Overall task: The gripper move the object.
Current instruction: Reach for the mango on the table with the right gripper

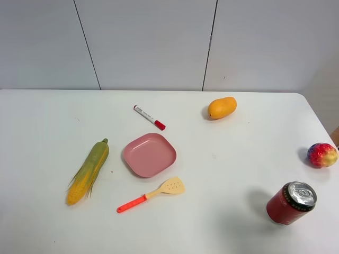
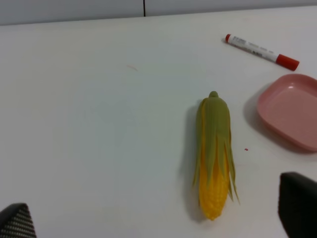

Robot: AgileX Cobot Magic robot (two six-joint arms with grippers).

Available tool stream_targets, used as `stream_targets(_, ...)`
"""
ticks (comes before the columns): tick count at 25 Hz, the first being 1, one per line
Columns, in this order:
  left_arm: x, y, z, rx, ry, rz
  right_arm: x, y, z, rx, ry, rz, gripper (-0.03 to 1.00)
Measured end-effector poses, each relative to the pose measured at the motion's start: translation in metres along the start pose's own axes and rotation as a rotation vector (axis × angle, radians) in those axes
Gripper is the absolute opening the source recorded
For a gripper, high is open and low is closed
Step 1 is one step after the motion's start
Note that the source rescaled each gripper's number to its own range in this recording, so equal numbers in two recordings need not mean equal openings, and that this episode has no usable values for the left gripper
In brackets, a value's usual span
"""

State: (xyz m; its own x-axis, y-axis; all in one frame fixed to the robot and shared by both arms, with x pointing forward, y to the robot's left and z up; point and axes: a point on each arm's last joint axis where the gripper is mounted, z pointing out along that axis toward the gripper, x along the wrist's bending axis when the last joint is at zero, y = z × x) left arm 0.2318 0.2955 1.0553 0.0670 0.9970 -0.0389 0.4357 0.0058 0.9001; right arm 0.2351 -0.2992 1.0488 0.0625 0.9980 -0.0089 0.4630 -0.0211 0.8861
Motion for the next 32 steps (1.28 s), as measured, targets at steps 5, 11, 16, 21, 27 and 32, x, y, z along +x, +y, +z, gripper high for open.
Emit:
stream_targets(5,0.0,0.0,0.0,0.0,0.0,0.0,0.0,0.003,0.002,0.019,0.002,0.001,1.0)
stream_targets(11,0.0,0.0,0.0,0.0,0.0,0.0,0.0,0.069,0.023,0.052,0.008,-0.016,1.0)
stream_targets(16,0.0,0.0,0.0,0.0,0.0,0.0,0.004,0.15,0.076,0.167,0.029,-0.031,1.0)
stream_targets(21,0.0,0.0,0.0,0.0,0.0,0.0,0.014,0.205,0.163,0.327,0.091,-0.013,1.0)
stream_targets(27,0.0,0.0,0.0,0.0,0.0,0.0,0.028,0.24,0.253,0.427,0.169,0.142,1.0)
stream_targets(32,0.0,0.0,0.0,0.0,0.0,0.0,0.033,0.232,0.313,0.548,0.144,0.342,1.0)
